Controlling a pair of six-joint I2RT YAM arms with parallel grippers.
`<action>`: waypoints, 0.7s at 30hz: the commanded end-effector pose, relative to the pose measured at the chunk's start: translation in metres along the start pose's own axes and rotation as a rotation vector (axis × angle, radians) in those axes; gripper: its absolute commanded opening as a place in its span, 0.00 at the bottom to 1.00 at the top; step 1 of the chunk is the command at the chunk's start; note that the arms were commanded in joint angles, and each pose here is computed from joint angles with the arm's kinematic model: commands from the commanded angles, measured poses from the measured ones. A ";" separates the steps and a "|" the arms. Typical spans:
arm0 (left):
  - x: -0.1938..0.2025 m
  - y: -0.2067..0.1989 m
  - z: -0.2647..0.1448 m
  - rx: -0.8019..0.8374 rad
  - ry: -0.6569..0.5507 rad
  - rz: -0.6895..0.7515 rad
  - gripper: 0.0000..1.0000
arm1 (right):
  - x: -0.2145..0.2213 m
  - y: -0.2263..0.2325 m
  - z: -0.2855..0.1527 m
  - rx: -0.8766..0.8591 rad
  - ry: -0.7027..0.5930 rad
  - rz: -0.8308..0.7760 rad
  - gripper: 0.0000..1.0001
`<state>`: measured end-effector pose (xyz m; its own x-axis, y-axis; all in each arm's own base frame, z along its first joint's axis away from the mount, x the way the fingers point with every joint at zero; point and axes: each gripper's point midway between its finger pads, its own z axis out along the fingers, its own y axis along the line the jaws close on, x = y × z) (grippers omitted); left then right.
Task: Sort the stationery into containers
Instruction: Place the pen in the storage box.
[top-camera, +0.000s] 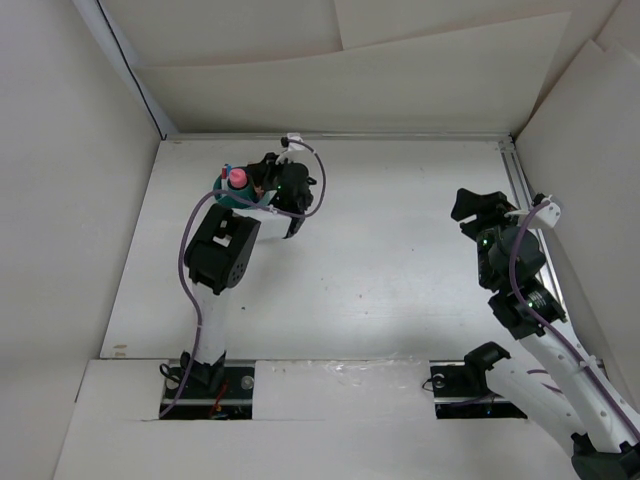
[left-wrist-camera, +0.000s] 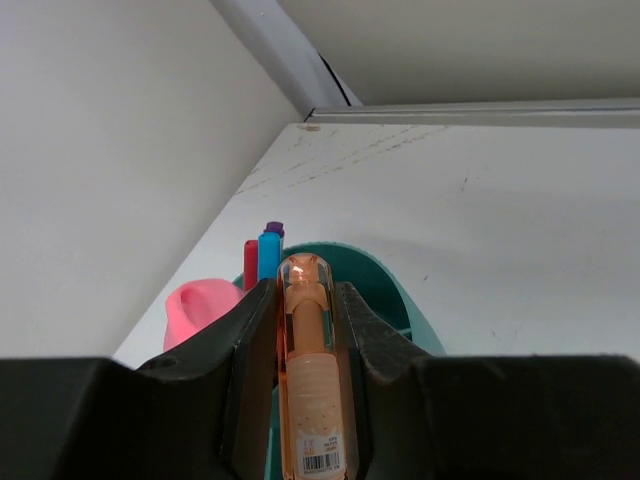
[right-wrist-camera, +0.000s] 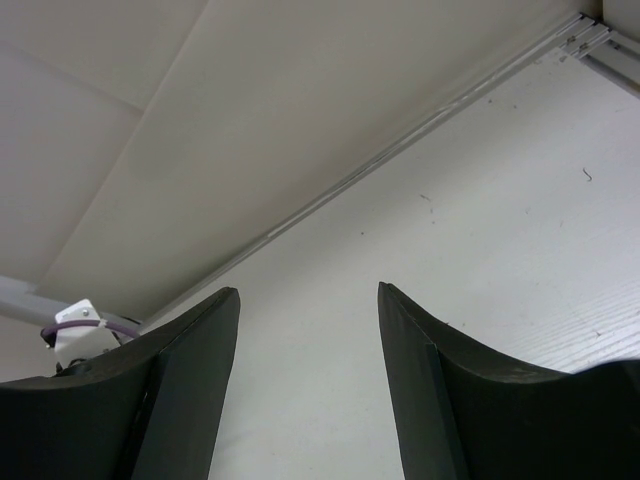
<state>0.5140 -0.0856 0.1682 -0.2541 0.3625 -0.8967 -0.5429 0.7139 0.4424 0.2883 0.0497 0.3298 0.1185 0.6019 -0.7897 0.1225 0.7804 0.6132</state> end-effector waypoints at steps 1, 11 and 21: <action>-0.008 0.013 -0.004 -0.059 -0.027 -0.025 0.02 | -0.015 0.010 0.000 -0.035 -0.044 0.024 0.63; -0.002 0.014 -0.004 -0.080 -0.035 -0.003 0.05 | -0.015 0.010 0.000 -0.035 -0.044 0.024 0.63; 0.003 0.010 -0.003 -0.085 -0.026 0.006 0.14 | -0.015 0.010 0.000 -0.035 -0.044 0.024 0.63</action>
<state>0.5070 -0.0825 0.1616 -0.2735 0.4165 -0.8670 -0.5658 0.6593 0.4952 0.2884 0.0496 0.3310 0.1218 0.6008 -0.7901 0.1201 0.7812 0.6126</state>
